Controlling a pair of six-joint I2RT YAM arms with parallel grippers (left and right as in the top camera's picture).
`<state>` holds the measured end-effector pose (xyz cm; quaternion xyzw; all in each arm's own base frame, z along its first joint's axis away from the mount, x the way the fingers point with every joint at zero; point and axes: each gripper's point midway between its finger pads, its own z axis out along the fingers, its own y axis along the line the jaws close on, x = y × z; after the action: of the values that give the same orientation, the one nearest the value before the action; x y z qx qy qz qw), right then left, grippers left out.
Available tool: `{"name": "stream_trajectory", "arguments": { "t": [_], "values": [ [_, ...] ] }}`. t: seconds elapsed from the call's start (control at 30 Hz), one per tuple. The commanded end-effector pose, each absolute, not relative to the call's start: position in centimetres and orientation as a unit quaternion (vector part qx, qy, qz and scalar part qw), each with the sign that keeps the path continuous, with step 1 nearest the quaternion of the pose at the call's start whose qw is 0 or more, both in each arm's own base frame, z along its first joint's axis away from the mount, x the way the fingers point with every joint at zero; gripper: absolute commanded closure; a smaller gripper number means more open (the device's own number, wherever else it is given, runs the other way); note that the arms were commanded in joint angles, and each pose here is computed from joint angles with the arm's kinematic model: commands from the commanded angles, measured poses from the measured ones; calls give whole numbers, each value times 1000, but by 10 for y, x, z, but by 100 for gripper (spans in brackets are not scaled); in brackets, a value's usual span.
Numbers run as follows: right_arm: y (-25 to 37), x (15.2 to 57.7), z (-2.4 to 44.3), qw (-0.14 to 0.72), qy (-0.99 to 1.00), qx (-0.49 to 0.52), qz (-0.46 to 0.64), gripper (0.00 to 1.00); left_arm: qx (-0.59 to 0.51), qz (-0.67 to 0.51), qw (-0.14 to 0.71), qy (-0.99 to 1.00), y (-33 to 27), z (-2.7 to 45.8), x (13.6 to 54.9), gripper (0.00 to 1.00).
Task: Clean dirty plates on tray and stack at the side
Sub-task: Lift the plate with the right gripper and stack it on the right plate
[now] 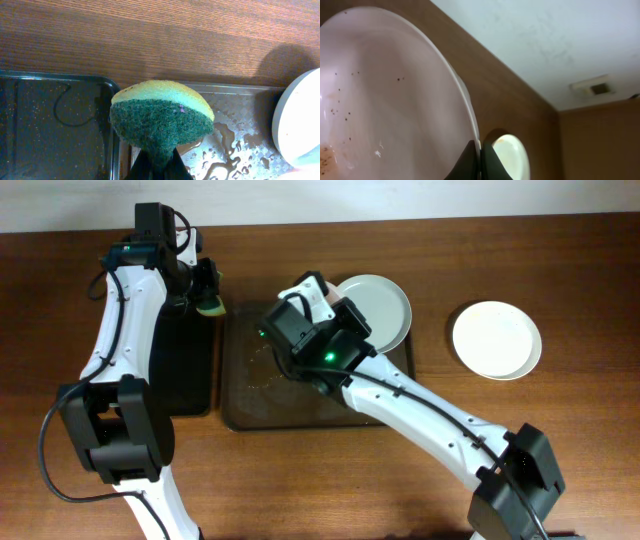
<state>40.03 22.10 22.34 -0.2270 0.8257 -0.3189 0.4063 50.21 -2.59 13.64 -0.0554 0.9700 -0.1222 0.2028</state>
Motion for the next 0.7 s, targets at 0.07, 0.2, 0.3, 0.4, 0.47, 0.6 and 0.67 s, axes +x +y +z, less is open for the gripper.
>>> {"name": "stream_trajectory", "arguments": {
  "t": [0.07,0.2,0.3,0.4,0.47,0.6,0.67],
  "values": [
    [211,388,287,441,727,-201,-486,96,-44,-118,224,967,-27,153,505,99],
    [206,386,313,483,709,-115,-501,96,-44,-118,224,966,-27,153,505,100],
    [217,386,309,491,715,-128,-480,96,-44,-118,224,967,-27,153,505,99],
    [224,387,305,499,723,-133,-459,96,-44,-118,223,967,-27,153,505,99],
    [214,395,306,510,738,-107,-429,96,-44,-118,223,967,-27,153,505,99],
    [104,423,317,499,832,34,-238,96,-44,-118,223,967,-27,153,505,99],
    [39,425,297,443,874,107,-169,96,-44,-118,223,967,-27,153,505,100]
  ]
}}
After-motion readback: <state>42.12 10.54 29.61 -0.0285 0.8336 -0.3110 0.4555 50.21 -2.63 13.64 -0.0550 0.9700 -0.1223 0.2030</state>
